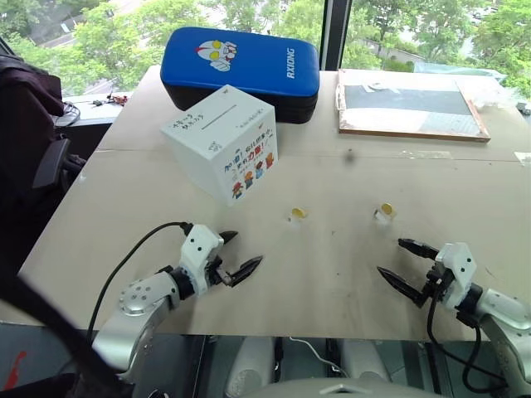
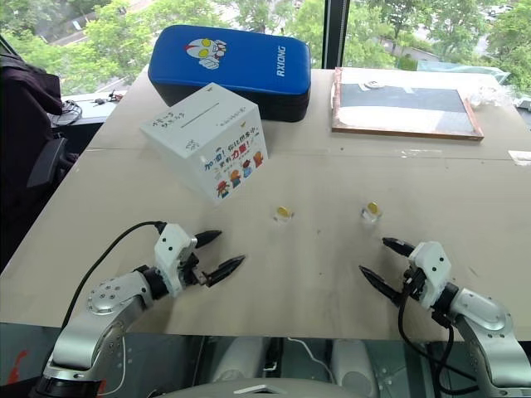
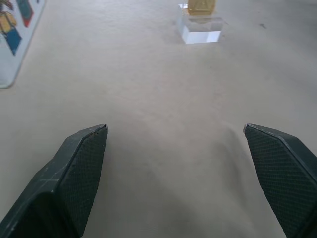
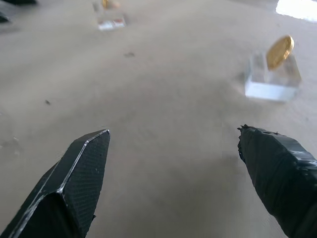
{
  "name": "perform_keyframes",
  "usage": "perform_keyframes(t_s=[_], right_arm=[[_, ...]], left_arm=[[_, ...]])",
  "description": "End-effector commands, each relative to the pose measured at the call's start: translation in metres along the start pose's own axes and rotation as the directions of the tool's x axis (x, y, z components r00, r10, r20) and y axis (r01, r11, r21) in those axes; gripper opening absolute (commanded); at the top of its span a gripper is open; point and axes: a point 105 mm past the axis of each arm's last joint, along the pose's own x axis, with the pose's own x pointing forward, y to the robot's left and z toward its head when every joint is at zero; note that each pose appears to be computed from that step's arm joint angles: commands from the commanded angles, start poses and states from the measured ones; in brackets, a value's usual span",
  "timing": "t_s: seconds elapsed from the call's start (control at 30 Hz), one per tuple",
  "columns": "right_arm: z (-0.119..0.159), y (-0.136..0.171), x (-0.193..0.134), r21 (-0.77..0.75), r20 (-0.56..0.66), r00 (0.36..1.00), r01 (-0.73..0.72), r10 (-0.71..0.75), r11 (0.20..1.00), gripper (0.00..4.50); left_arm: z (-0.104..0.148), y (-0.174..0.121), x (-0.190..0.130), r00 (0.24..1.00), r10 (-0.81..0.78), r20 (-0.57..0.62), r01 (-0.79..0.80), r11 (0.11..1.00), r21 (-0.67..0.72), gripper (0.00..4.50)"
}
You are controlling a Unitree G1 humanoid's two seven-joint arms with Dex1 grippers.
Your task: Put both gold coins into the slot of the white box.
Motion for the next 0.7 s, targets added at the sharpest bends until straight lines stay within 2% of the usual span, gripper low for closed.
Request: perform_keyframes(t_s=[0.03, 0.17, 0.27, 0.37, 0.63, 0.67, 0.7], right_arm=[[0.008, -0.005, 0.000, -0.018, 0.023, 0.999, 0.029, -0.029, 0.999, 4.45], [0.021, -0.018, 0.002, 0.000, 0.048, 0.993, 0.108, -0.107, 0.994, 4.45], [0.041, -0.026, 0.010, 0.017, 0.099, 0.986, 0.136, -0.137, 0.991, 4.45], [0.050, -0.031, 0.024, 0.034, 0.081, 0.985, 0.152, -0.154, 0.988, 4.45], [0.051, -0.038, 0.045, 0.074, 0.071, 0.972, 0.217, -0.222, 0.973, 4.45], [0.051, -0.038, 0.046, 0.074, 0.073, 0.972, 0.219, -0.224, 0.973, 3.92], [0.051, -0.037, 0.047, 0.074, 0.072, 0.972, 0.220, -0.225, 0.973, 3.60]], left_arm=[[0.013, -0.004, 0.001, 0.999, -0.011, 0.040, 0.010, 0.999, 0.038, 4.50], [0.017, -0.002, 0.002, 0.999, -0.015, 0.052, 0.013, 0.999, 0.053, 4.50], [0.030, -0.004, 0.005, 0.995, -0.053, 0.089, 0.048, 0.997, 0.056, 4.50], [0.048, -0.015, 0.007, 0.978, -0.145, 0.150, 0.134, 0.988, 0.080, 4.50], [0.078, -0.041, 0.002, 0.908, -0.368, 0.198, 0.355, 0.929, 0.101, 4.50], [0.081, -0.043, 0.000, 0.899, -0.387, 0.204, 0.372, 0.922, 0.111, 4.50], [0.083, -0.044, -0.001, 0.893, -0.400, 0.206, 0.383, 0.916, 0.117, 4.50]])
